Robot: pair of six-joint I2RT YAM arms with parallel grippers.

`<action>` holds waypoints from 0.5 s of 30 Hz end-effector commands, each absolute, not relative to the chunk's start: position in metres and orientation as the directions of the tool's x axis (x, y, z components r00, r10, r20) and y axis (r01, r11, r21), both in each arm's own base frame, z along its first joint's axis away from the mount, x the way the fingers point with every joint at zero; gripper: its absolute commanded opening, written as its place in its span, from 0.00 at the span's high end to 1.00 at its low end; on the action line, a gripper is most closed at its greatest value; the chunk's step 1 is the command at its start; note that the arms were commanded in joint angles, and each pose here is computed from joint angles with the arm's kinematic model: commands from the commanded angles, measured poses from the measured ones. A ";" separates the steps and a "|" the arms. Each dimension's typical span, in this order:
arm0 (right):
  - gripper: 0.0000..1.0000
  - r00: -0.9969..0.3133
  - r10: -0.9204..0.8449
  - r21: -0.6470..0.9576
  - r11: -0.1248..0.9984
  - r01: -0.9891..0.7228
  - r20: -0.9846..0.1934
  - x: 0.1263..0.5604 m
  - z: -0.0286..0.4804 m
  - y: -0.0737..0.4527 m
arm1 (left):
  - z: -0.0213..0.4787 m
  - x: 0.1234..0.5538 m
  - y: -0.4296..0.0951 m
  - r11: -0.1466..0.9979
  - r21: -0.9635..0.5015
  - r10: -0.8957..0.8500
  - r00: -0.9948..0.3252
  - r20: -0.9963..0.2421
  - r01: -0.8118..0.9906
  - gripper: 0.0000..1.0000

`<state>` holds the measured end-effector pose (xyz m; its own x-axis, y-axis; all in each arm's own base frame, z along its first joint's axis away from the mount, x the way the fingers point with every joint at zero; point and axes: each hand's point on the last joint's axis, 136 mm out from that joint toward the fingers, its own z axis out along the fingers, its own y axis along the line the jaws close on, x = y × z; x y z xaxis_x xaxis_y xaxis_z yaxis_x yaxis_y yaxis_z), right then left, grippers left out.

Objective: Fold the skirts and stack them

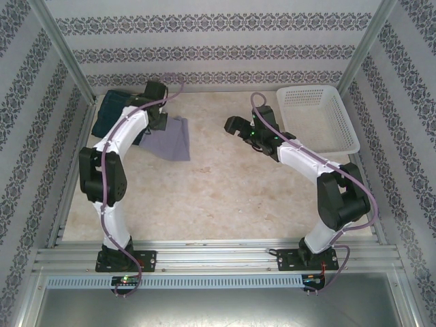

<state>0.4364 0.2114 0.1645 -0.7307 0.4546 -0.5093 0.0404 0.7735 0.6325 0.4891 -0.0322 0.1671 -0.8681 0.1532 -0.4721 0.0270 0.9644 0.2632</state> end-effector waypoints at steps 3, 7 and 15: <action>0.02 -0.718 0.491 0.634 0.768 0.090 -0.493 0.439 0.160 0.203 | 0.196 0.512 0.005 0.901 0.394 0.334 -0.871 -0.359 0.183 1.00; 0.02 -0.733 0.494 0.622 0.773 0.123 -0.467 0.438 0.151 0.201 | 0.211 0.533 0.020 0.899 0.363 0.379 -0.848 -0.370 0.243 1.00; 0.02 -0.766 0.467 0.558 0.812 0.173 -0.442 0.435 0.145 0.194 | 0.223 0.549 0.071 0.932 0.231 0.359 -0.801 -0.479 0.279 1.00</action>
